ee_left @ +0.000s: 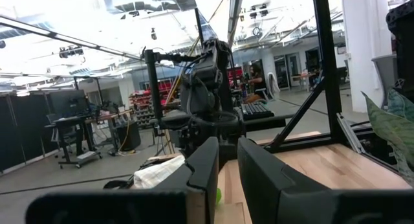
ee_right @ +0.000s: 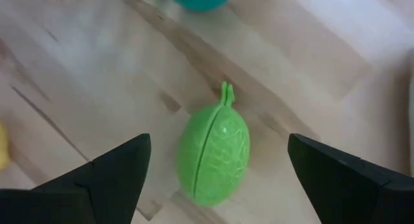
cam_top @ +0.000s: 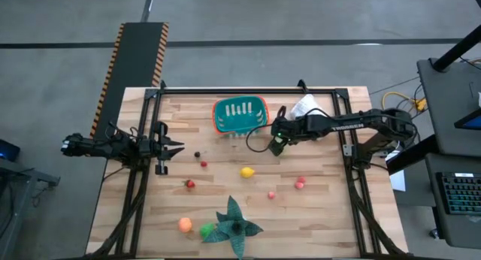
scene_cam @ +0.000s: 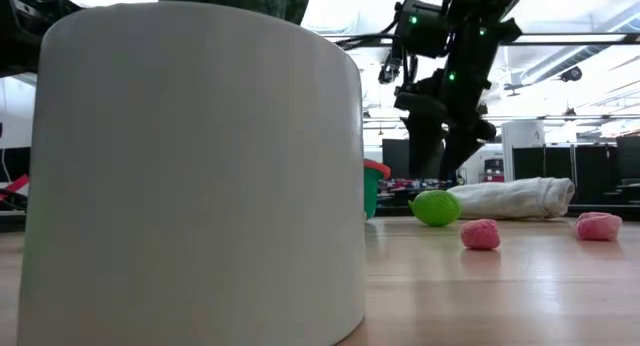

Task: Pick and placing Produce into tupperware
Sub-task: Put the green cantaloupe toy into the bin

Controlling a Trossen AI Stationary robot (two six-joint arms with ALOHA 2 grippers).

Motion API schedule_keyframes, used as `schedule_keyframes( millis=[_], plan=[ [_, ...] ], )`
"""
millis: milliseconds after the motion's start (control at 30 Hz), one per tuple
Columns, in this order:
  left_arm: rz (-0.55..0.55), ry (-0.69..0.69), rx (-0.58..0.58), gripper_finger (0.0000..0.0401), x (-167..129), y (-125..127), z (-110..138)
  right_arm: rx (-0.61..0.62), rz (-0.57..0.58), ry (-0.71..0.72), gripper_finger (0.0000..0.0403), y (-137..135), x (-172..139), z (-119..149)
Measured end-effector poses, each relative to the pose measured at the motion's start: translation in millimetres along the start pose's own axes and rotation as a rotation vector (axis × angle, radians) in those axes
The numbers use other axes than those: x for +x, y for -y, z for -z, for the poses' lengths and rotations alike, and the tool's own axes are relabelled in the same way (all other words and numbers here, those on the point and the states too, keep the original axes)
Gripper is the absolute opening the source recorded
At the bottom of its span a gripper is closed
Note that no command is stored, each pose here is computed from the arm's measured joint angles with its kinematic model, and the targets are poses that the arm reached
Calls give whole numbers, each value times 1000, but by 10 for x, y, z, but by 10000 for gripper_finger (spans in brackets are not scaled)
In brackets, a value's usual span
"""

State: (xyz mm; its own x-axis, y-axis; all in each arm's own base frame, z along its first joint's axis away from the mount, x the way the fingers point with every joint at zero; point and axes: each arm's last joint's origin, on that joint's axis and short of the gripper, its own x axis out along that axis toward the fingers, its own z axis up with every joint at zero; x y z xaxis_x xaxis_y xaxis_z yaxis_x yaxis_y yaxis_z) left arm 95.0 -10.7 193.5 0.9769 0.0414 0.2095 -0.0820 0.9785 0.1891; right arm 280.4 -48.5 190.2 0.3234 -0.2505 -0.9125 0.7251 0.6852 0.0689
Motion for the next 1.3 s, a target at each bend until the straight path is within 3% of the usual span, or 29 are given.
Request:
schedule_keyframes(
  millis=[433,767,1300],
  plan=[
    [0,2,0,46,0,0,-2,-27,15,-128,357,-83,429,98],
    [0,1,0,46,0,0,0,-28,8,-131,352,-94,462,99],
    [0,0,1,46,0,0,1,-28,8,-130,248,-94,459,98]
  ],
)
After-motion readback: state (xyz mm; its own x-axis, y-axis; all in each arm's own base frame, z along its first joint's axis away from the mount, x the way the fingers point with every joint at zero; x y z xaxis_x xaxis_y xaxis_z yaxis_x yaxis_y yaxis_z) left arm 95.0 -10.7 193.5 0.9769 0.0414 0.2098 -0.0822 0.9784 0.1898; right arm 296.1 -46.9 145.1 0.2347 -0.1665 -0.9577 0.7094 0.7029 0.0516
